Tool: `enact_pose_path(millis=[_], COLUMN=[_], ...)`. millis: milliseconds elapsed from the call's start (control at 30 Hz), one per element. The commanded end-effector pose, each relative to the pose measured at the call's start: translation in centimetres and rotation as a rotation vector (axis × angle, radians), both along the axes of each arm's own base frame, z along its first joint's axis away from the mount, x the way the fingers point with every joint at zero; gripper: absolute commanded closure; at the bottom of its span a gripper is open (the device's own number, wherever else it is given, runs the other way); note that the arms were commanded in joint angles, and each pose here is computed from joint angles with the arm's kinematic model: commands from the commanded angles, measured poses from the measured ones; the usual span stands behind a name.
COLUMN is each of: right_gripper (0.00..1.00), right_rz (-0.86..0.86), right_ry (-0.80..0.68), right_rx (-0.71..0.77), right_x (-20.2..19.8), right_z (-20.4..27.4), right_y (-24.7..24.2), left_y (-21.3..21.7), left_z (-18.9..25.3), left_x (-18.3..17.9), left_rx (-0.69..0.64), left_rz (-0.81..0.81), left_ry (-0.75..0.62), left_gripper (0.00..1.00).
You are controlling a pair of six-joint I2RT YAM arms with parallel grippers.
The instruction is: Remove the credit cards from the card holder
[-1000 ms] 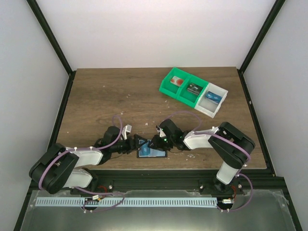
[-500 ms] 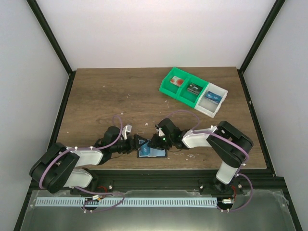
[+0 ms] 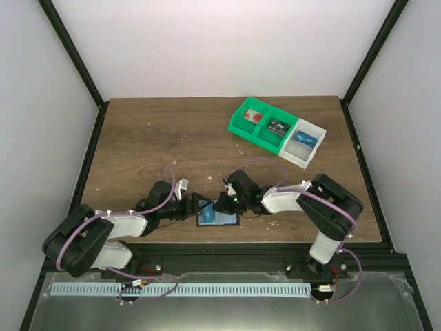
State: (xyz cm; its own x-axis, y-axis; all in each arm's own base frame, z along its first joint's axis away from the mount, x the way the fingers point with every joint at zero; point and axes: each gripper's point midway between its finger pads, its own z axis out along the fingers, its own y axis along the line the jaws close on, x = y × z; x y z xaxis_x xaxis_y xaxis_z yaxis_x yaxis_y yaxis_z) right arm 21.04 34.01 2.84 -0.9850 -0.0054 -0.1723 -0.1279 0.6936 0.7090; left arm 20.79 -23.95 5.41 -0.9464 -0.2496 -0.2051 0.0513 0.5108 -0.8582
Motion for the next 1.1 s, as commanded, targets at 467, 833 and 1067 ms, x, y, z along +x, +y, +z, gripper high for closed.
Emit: enact_pose_path(millis=[467,833,1067], right_gripper=[0.99,1.0,1.0], right_rz=[-0.02,-0.011,0.043], right_ry=[-0.032,-0.06,-0.091], right_rx=[0.014,0.049,0.072], right_x=[-0.5,0.3,0.1], right_z=[0.9,1.8,3.2], right_y=[-1.7,-3.9,-4.6], left_y=[0.9,0.6,0.1], left_z=[-2.2,-1.4,-0.1], left_x=[-0.8,-0.3,0.0], left_rx=[0.056,0.06,0.04], left_rz=[0.011,-0.001,-0.021], left_ry=[0.055,0.035,-0.002], left_gripper=[0.11,0.11,0.12])
